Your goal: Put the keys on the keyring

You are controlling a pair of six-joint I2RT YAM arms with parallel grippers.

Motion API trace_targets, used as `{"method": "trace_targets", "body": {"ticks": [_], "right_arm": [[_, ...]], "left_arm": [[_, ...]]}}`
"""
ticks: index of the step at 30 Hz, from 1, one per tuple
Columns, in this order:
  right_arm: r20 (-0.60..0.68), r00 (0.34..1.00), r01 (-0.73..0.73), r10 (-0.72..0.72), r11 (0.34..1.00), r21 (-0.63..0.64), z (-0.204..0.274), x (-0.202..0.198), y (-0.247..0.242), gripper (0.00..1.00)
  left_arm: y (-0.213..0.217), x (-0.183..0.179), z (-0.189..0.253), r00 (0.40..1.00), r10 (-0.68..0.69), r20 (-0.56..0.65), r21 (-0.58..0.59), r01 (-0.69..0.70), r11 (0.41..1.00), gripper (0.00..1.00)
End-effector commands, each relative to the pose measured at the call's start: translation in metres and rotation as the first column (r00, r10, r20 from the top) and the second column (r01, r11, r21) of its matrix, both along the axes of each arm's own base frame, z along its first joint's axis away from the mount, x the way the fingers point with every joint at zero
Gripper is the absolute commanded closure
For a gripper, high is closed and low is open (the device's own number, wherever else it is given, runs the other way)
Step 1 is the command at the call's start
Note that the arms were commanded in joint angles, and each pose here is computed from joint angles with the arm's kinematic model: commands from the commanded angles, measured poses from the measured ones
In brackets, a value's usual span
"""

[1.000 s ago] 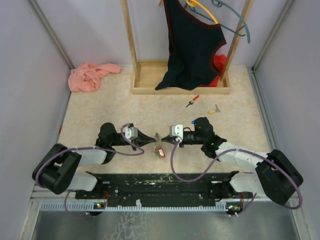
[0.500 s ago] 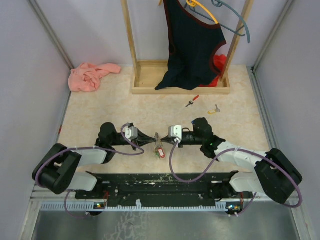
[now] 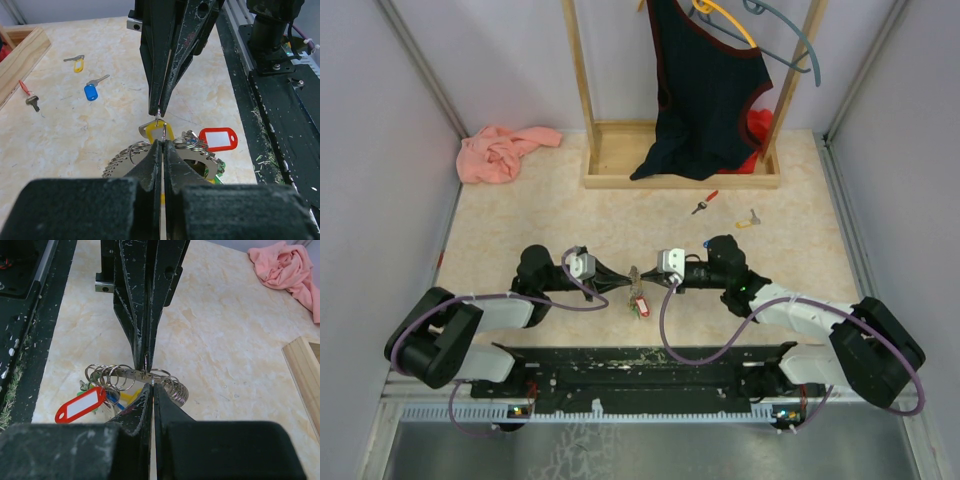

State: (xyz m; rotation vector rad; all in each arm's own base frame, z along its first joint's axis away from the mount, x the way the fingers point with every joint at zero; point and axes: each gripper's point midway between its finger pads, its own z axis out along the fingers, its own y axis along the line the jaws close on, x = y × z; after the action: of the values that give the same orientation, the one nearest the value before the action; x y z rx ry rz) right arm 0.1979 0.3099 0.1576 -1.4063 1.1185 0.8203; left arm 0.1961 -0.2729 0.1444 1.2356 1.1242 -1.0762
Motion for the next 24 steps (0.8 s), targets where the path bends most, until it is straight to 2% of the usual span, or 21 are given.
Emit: {"method": "trace_targets", "body": {"ticks": [1, 14, 24], "right_arm": [[0.062, 0.998, -0.024, 0.021, 0.998, 0.056, 0.0271, -0.0023, 0.005, 1.0], [0.032, 0.998, -0.055, 0.054, 0.998, 0.03, 0.0222, -0.0085, 0.0051, 1.0], [0.027, 0.999, -0.029, 0.028, 0.999, 0.037, 0.0214, -0.0031, 0.006, 1.0]], "left_arm": [[-0.0024, 0.0041, 0.0142, 0.999, -0.01, 0.049, -0.027, 0.011, 1.0, 0.99], [-0.0012, 0.0046, 0.0145, 0.999, 0.003, 0.052, -0.029, -0.001, 1.0, 0.99], [-0.0024, 0.0, 0.0152, 0.999, -0.027, 0.048, -0.037, 0.028, 0.999, 0.99]]}}
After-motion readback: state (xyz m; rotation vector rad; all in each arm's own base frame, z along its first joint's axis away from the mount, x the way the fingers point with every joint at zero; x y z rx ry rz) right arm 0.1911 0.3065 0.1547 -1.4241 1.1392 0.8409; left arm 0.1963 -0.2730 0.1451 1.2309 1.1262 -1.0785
